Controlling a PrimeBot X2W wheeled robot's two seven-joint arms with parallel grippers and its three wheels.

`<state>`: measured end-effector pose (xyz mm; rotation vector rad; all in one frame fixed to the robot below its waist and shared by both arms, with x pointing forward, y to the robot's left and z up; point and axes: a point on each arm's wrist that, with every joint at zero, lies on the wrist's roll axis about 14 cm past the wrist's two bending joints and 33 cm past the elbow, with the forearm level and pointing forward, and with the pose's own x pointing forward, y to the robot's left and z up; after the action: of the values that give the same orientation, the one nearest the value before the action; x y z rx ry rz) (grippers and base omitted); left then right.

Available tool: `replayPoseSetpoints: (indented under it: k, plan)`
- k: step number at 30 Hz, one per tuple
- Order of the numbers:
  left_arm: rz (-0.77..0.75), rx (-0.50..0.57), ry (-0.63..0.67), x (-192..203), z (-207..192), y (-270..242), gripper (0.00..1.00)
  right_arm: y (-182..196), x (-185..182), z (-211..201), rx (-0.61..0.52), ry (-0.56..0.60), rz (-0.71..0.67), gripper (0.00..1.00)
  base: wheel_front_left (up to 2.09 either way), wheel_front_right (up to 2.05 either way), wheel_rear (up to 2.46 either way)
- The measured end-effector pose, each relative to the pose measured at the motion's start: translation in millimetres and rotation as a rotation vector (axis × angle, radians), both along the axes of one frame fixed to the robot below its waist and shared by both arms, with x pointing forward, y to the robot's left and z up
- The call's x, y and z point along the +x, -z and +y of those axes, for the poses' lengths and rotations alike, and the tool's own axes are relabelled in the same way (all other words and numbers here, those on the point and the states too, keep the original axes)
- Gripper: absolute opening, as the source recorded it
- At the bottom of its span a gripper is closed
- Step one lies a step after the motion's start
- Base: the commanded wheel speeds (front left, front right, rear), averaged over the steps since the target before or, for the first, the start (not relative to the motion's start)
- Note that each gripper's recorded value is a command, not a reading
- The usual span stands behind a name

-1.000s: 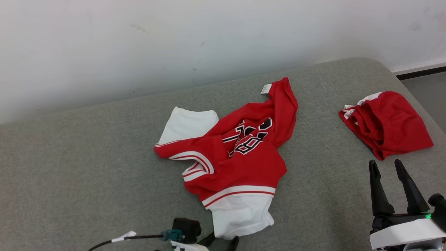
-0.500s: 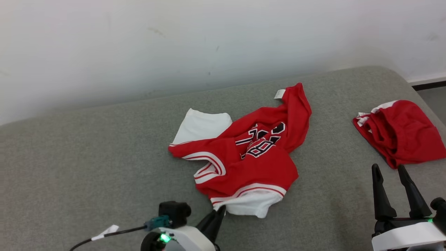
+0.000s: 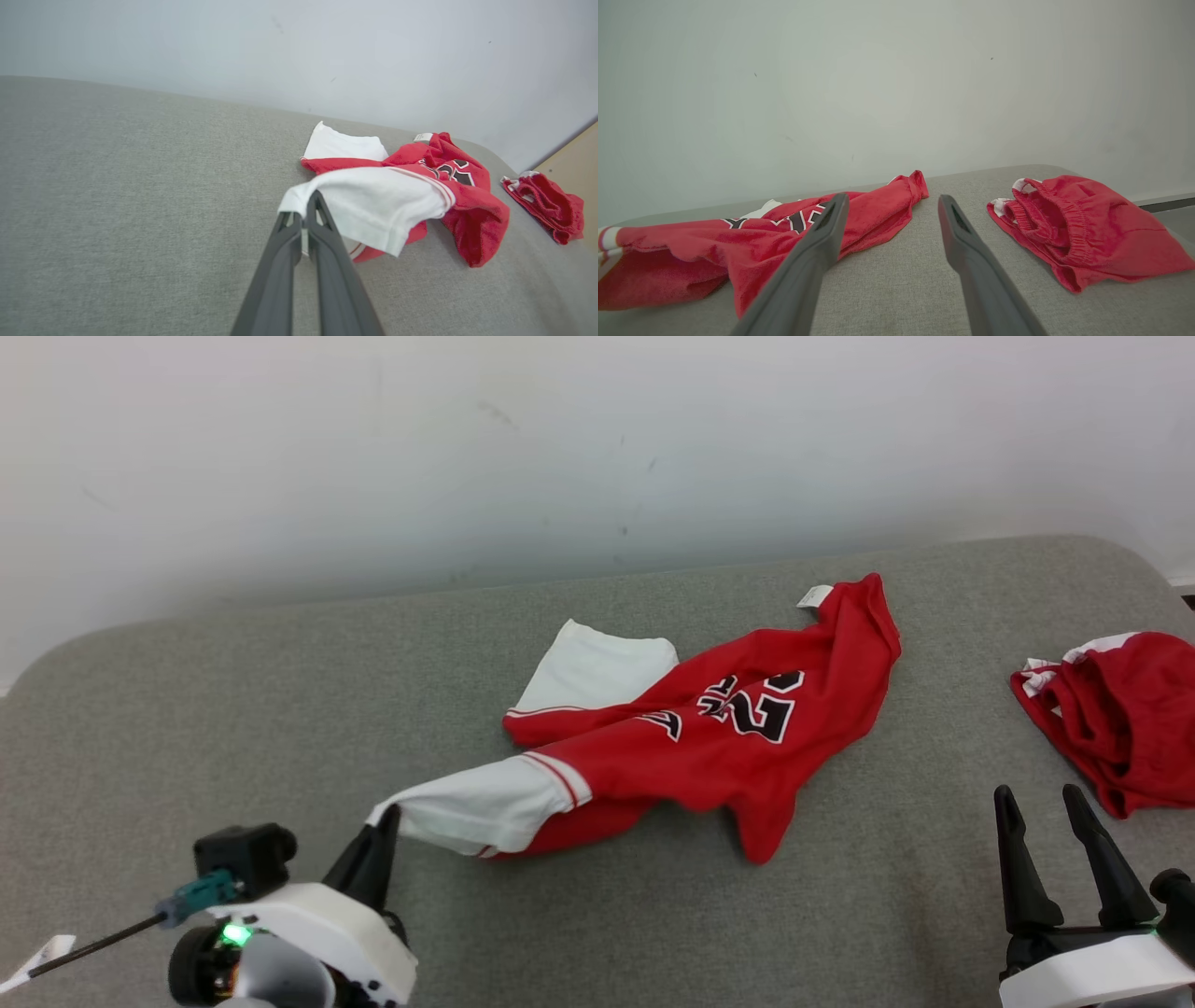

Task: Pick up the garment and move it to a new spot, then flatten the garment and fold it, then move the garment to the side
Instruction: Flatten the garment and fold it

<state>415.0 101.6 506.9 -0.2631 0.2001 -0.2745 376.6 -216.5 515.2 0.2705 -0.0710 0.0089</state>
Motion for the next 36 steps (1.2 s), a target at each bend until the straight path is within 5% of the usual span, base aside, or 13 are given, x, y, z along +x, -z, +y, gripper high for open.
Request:
replayPoseSetpoints:
  k: [14, 30, 31, 32, 33, 36]
  plan:
    - [0.144, 0.086, -0.19, -1, 75, 73, 0.0, 11, 3, 1, -0.009, -0.01, 0.039, 1.0, 0.0, 0.0, 0.0]
    - [0.008, 0.15, -0.43, -1, 133, 63, 0.0, 10, 6, 18, -0.016, -0.062, 0.05, 1.0, 0.0, 0.0, 0.0]
    - [0.018, 0.144, -0.423, -5, 130, 66, 0.08, 10, 6, 19, -0.017, -0.066, 0.049, 1.0, 0.0, 0.0, 0.0]
    - [0.032, 0.14, -0.414, -8, 127, 70, 0.75, 9, 6, 20, -0.017, -0.07, 0.046, 1.0, 0.0, 0.0, 0.0]
    - [0.05, 0.133, -0.401, -11, 126, 74, 1.0, 8, 6, 21, -0.017, -0.073, 0.044, 1.0, 0.0, 0.0, 0.0]
    - [0.057, 0.131, -0.404, -16, 129, 76, 1.0, 5, 6, 25, -0.016, -0.083, 0.036, 1.0, 0.0, 0.0, 0.0]
